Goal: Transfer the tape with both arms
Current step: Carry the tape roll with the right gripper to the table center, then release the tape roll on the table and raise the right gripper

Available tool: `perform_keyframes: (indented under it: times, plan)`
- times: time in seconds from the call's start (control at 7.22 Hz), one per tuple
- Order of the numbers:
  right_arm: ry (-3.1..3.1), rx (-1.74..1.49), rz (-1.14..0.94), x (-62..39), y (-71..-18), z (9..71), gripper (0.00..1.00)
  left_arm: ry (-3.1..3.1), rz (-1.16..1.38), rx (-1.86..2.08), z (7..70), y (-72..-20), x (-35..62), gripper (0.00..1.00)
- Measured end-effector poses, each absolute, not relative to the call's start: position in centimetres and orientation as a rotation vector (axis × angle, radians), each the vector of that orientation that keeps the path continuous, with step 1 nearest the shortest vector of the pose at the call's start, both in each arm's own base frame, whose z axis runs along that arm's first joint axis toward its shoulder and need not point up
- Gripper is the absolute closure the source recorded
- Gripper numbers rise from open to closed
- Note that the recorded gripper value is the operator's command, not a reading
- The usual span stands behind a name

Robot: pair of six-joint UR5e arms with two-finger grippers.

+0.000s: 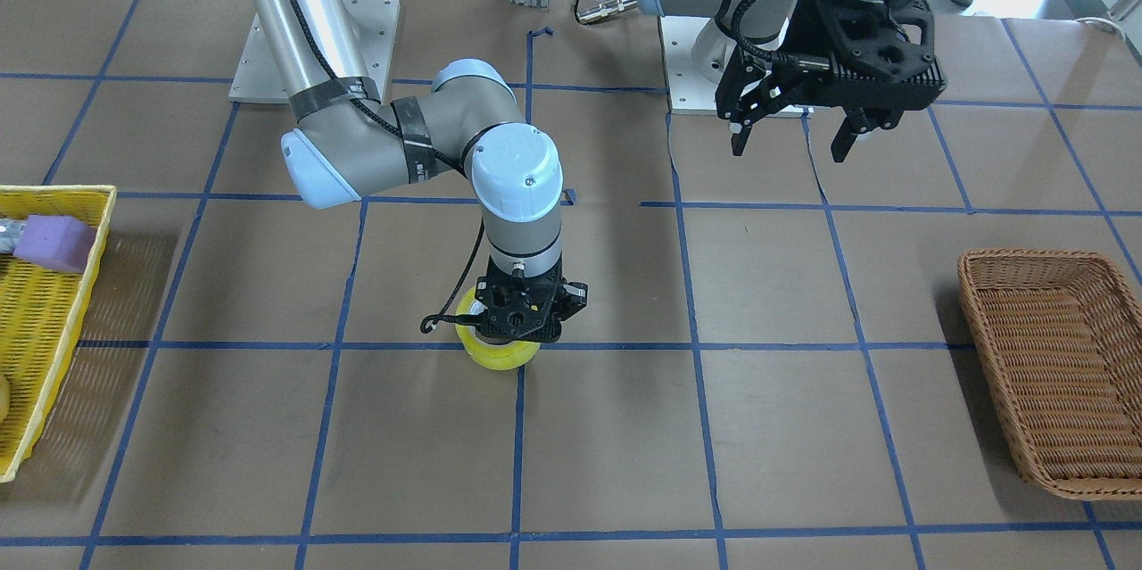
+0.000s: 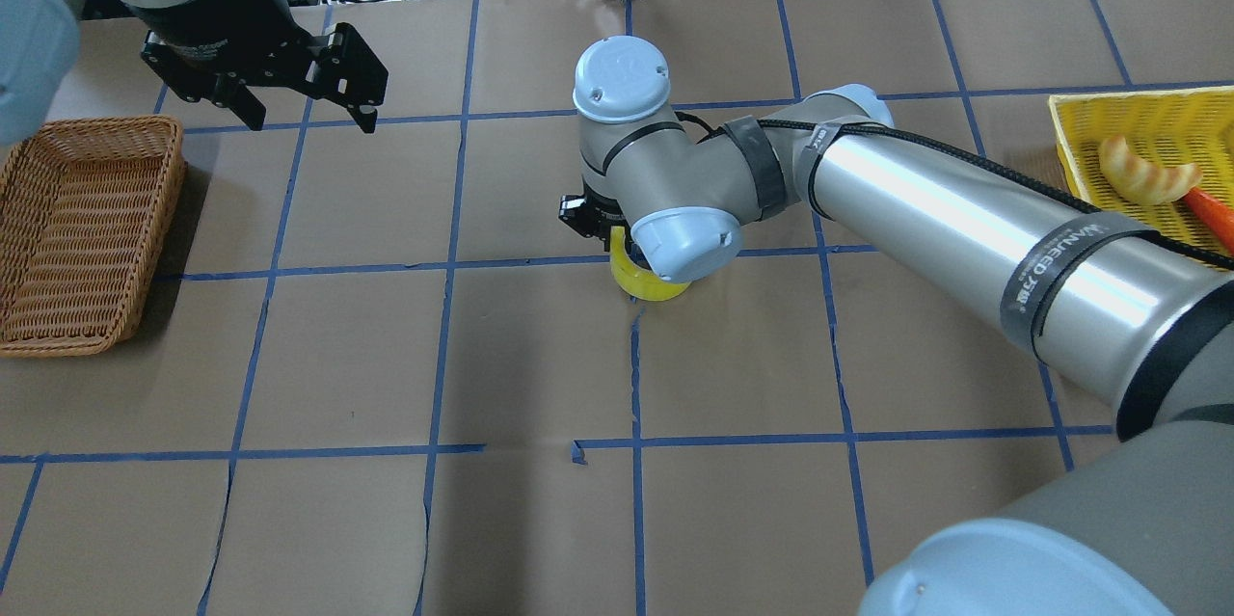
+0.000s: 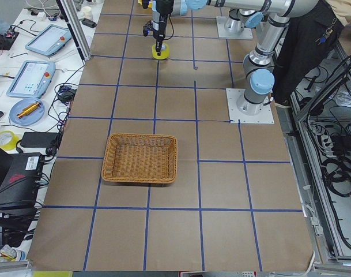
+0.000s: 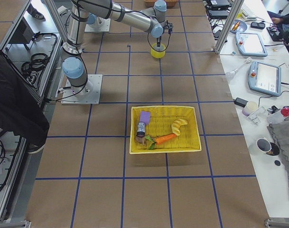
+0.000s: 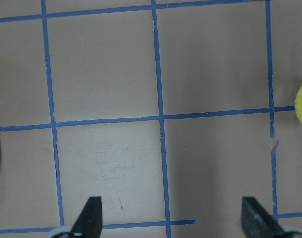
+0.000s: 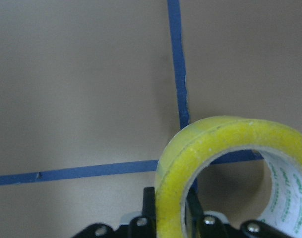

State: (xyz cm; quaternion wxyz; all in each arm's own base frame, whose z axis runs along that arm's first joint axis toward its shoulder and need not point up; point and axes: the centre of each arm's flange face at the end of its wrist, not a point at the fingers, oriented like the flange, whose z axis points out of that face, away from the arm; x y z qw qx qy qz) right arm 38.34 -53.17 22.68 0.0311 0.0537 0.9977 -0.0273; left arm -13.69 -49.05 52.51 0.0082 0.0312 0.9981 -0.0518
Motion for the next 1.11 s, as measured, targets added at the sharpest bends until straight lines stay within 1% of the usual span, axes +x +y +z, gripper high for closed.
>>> perform_keyframes:
  times: [0.14, 0.42, 0.55, 0.69, 0.83, 1.11]
  plan:
    - [3.062, 0.16, -0.111, 39.0, -52.9, 22.8, 0.39, 3.119, -0.162, 0.097, 52.5, -49.1, -13.7, 0.0]
    - [3.023, 0.177, -0.195, 40.0, -52.7, 23.7, 0.38, 3.119, -0.164, 0.097, 52.6, -49.0, -13.6, 0.0]
    - [3.013, 0.19, -0.221, 40.5, -52.3, 24.4, 0.03, 3.118, -0.164, 0.096, 52.6, -49.0, -13.6, 0.0]
    - [3.011, 0.192, -0.269, 40.3, -52.0, 26.4, 0.0, 3.119, -0.165, 0.095, 52.6, -49.1, -13.5, 0.0]
    - [3.044, 0.202, -0.329, 38.9, -51.9, 29.1, 0.0, 3.119, -0.164, 0.093, 52.6, -49.1, -13.4, 0.0]
    - [3.16, 0.303, -0.4, 31.8, -53.3, 34.0, 0.0, 3.119, -0.165, 0.092, 52.6, -49.1, -13.3, 0.0]
